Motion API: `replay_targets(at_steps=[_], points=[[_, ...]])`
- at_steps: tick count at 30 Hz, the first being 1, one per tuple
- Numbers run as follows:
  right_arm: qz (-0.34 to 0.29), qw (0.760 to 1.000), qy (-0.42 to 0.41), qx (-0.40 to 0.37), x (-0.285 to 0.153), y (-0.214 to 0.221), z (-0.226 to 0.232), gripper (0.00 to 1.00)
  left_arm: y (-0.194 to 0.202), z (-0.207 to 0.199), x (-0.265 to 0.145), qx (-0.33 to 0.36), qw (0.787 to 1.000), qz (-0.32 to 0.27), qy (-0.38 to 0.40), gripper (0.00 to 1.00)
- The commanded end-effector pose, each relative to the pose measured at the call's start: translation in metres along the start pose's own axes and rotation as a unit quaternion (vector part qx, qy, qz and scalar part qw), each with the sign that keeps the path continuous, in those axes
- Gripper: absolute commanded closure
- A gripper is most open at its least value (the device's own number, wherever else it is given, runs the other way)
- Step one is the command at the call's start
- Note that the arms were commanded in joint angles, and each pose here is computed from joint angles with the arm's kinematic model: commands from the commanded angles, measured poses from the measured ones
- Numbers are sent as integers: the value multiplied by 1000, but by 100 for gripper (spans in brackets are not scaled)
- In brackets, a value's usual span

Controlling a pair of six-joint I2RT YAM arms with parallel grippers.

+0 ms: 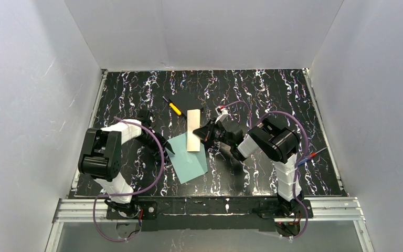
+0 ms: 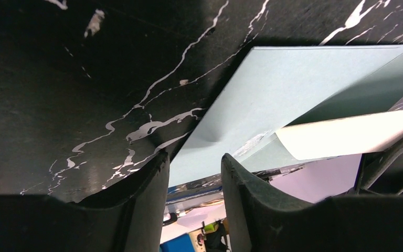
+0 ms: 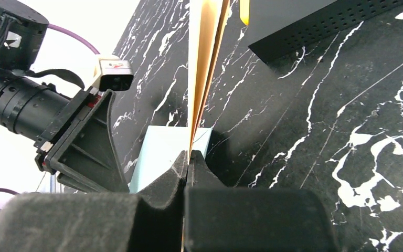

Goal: Place the letter into the envelope and seal it

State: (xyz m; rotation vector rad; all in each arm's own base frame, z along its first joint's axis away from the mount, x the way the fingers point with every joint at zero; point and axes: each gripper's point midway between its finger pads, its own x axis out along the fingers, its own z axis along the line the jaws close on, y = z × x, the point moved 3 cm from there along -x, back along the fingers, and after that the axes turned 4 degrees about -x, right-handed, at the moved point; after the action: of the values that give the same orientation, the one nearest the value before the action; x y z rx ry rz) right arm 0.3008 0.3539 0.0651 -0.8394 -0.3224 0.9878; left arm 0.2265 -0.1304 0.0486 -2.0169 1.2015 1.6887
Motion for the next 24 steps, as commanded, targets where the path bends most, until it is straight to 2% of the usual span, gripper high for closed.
replay_targets(at_steps=[1,9,15,24], points=[[-14,999,-31,-14,-2,-4,8,99,-5,7,6,-8,999,-16,-35,61],[37,994,-7,-101,-14,9,-3,99,-10,10,7,-14,998,-35,-49,64],[32,997,-32,-67,-9,13,7,99,-10,7,10,-21,998,-27,-43,66],[8,997,-34,-62,4,7,22,99,-8,6,11,-23,999,-21,-36,66]])
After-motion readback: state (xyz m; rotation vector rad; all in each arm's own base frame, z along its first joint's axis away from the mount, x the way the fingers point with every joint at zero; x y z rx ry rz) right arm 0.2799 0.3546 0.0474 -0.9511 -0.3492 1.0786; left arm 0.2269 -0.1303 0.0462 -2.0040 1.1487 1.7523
